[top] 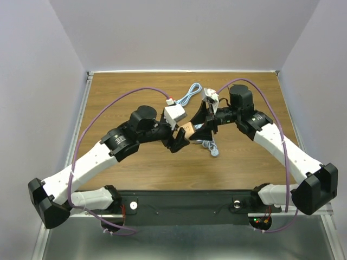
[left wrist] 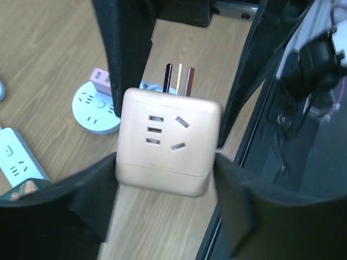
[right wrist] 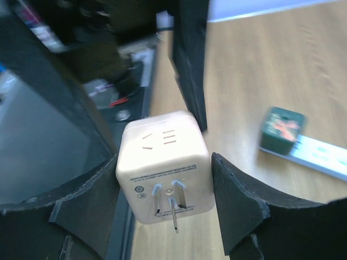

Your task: Insert the plug

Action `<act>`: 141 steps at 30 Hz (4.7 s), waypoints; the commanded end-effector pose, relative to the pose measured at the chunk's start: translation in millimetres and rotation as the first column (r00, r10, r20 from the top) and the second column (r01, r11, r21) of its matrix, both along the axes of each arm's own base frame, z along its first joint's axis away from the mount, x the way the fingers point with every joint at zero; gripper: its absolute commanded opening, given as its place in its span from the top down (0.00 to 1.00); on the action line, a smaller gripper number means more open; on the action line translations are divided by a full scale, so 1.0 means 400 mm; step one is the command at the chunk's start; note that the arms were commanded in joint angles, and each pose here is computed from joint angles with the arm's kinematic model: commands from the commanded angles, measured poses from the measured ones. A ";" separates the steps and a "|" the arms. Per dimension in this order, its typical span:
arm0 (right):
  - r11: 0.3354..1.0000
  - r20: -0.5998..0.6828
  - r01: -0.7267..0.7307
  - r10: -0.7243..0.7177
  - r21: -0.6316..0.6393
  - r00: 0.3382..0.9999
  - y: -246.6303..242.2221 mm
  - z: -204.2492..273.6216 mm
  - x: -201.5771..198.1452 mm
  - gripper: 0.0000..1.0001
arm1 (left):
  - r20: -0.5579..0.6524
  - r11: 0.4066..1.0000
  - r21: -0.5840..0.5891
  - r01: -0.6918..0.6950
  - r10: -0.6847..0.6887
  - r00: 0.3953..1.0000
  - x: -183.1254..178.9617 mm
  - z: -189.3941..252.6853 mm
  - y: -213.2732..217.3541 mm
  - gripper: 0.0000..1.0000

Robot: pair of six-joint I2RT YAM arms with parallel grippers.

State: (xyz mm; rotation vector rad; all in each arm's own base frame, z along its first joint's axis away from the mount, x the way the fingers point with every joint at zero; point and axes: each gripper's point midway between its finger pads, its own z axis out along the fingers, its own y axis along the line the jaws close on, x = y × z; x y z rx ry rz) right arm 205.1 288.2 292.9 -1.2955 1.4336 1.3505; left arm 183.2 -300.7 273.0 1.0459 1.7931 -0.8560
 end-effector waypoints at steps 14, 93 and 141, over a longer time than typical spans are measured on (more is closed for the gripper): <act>0.937 0.023 0.326 -0.331 0.123 0.943 0.030 0.157 0.172 0.99 | 0.171 0.954 -0.284 -0.099 0.152 0.973 0.079 0.123 0.093 0.07; 0.748 -0.070 0.615 -0.619 0.251 0.782 -0.075 0.209 0.184 0.23 | 0.240 0.903 -0.428 0.031 0.081 0.967 0.145 0.140 0.016 1.00; 0.873 -0.359 0.394 -0.479 -0.286 0.801 -0.004 -0.064 0.128 0.19 | 0.228 0.986 -0.099 -0.133 0.153 0.962 0.233 0.025 -0.060 1.00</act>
